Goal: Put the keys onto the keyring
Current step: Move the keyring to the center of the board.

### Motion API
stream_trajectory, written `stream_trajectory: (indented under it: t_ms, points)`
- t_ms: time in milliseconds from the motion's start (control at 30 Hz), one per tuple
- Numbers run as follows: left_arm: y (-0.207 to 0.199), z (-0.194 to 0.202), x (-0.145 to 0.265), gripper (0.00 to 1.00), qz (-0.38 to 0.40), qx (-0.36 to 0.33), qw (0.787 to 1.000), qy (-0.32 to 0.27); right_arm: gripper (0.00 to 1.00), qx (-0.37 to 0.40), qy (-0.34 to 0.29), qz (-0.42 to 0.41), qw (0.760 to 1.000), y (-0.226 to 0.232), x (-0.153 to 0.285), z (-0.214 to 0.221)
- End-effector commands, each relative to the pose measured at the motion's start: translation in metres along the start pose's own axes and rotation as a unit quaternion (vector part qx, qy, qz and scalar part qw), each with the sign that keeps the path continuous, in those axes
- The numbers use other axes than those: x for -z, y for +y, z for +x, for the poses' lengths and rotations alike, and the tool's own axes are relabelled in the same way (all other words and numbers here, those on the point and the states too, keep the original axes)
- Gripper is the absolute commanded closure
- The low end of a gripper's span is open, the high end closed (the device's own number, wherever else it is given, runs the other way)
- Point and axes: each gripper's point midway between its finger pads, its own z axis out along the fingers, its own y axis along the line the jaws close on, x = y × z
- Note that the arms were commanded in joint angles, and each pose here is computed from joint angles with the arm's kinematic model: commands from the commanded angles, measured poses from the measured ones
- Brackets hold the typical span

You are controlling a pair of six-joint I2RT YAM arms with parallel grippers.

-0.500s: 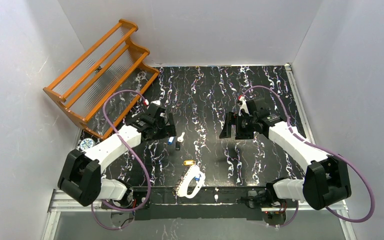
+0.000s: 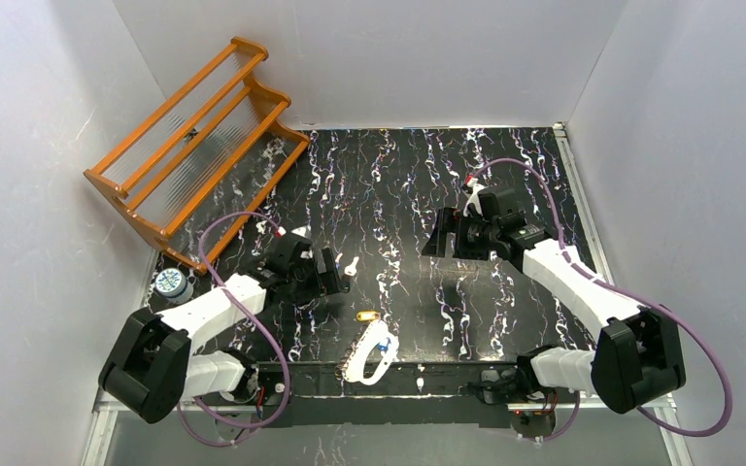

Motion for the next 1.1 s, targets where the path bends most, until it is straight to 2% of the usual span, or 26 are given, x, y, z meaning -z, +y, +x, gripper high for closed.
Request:
stream_trajectory:
  t_ms: [0, 100, 233, 333, 500, 733, 1067]
  points:
    - [-0.021, 0.022, 0.002, 0.06, 0.074, 0.027, 0.996, 0.040, 0.01, 0.004, 0.005, -0.029, 1.000, 0.004, -0.004, 0.008]
    - [-0.022, 0.031, 0.006, 0.06, 0.090, 0.034, 0.994, 0.047, 0.01, 0.022, 0.036, -0.059, 0.997, 0.012, -0.010, 0.027]
    - [-0.022, 0.027, 0.013, 0.06, 0.102, 0.029, 0.994, 0.022, 0.01, 0.080, 0.086, -0.064, 0.991, 0.033, -0.025, 0.059]
    - [-0.030, 0.013, 0.023, 0.06, 0.120, 0.017, 0.993, -0.009, 0.01, 0.128, 0.123, -0.059, 0.982, 0.051, -0.036, 0.088]
    - [-0.049, -0.029, 0.056, 0.05, 0.146, 0.003, 0.984, -0.098, 0.05, 0.222, 0.174, -0.039, 0.959, 0.076, -0.048, 0.137]
    - [-0.055, -0.071, 0.102, 0.04, 0.144, 0.023, 0.970, -0.195, 0.07, 0.298, 0.173, 0.043, 0.938, 0.070, -0.060, 0.159]
    - [-0.040, -0.083, 0.116, 0.03, 0.098, 0.036, 0.969, -0.222, 0.12, 0.362, 0.183, 0.040, 0.913, 0.074, -0.063, 0.190]
